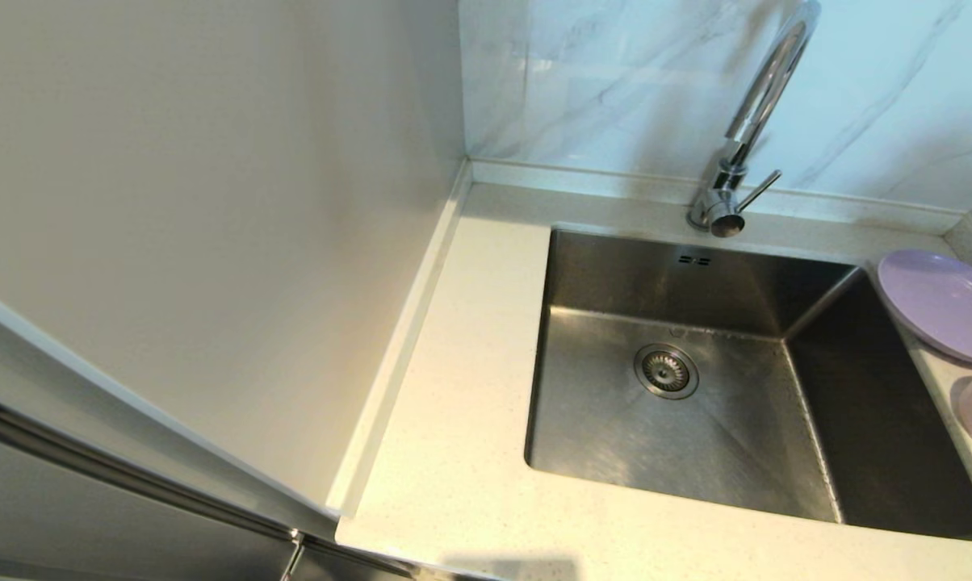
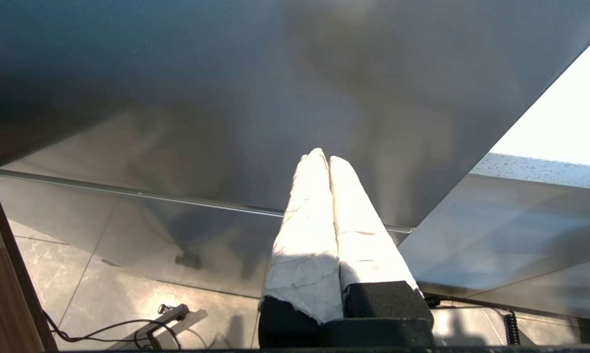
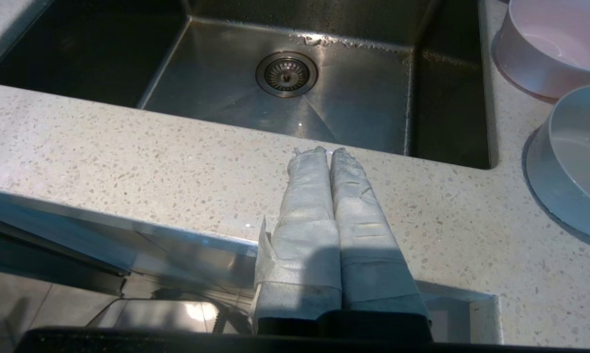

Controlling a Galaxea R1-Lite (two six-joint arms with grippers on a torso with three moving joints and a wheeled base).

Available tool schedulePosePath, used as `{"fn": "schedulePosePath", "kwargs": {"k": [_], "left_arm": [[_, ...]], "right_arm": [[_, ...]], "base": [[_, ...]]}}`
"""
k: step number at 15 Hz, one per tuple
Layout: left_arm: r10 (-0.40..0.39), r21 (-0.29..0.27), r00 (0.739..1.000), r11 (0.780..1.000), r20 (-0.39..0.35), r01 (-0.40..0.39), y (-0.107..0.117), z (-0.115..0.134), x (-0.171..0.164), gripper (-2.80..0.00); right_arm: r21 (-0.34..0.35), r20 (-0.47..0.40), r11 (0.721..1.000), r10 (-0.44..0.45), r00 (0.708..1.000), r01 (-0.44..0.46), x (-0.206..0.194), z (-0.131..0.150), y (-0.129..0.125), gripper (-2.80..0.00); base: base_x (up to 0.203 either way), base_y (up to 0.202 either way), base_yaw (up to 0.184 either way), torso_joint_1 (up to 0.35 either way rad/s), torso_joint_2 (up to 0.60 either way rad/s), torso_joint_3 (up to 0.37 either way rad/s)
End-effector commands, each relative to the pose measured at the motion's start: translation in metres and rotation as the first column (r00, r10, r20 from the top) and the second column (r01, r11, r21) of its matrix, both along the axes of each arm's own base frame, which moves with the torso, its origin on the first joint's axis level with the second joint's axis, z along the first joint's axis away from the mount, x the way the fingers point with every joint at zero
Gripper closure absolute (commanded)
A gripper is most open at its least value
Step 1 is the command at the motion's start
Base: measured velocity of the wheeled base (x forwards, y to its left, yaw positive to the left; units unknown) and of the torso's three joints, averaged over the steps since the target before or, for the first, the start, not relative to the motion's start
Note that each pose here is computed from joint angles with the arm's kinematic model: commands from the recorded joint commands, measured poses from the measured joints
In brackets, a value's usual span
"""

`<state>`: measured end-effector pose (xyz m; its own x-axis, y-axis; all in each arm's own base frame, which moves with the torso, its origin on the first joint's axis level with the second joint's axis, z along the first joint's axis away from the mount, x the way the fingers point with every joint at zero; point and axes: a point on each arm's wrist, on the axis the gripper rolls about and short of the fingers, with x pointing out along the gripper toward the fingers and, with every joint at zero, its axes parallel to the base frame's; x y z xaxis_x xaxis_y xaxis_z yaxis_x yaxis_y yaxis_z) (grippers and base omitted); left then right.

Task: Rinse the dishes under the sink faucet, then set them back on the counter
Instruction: Turn on the faucet

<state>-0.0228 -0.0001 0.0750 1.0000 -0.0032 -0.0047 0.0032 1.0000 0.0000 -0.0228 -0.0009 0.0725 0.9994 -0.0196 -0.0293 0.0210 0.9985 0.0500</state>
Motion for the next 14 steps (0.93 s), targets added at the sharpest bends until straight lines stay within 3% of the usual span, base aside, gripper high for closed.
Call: {"fn": "schedulePosePath", "kwargs": {"k": [1, 14], "left_arm": [[0.000, 0.000, 1.000, 1.000, 0.000, 0.000, 0.0000, 0.0000, 0.0000, 0.00], [-0.001, 0.000, 1.000, 1.000, 0.000, 0.001, 0.0000, 0.0000, 0.0000, 0.00]], "right_arm": [[0.001, -0.009, 1.000, 0.000, 1.000, 0.000, 0.0007, -0.0021, 0.0000, 0.00], [0.010, -0.011, 1.000, -0.004, 1.000, 0.004, 0.0008, -0.0022, -0.0001, 0.00]], "base": [[0.000, 0.000, 0.000, 0.000, 0.00, 0.000], [0.000, 0.000, 0.000, 0.000, 0.00, 0.000]]}}
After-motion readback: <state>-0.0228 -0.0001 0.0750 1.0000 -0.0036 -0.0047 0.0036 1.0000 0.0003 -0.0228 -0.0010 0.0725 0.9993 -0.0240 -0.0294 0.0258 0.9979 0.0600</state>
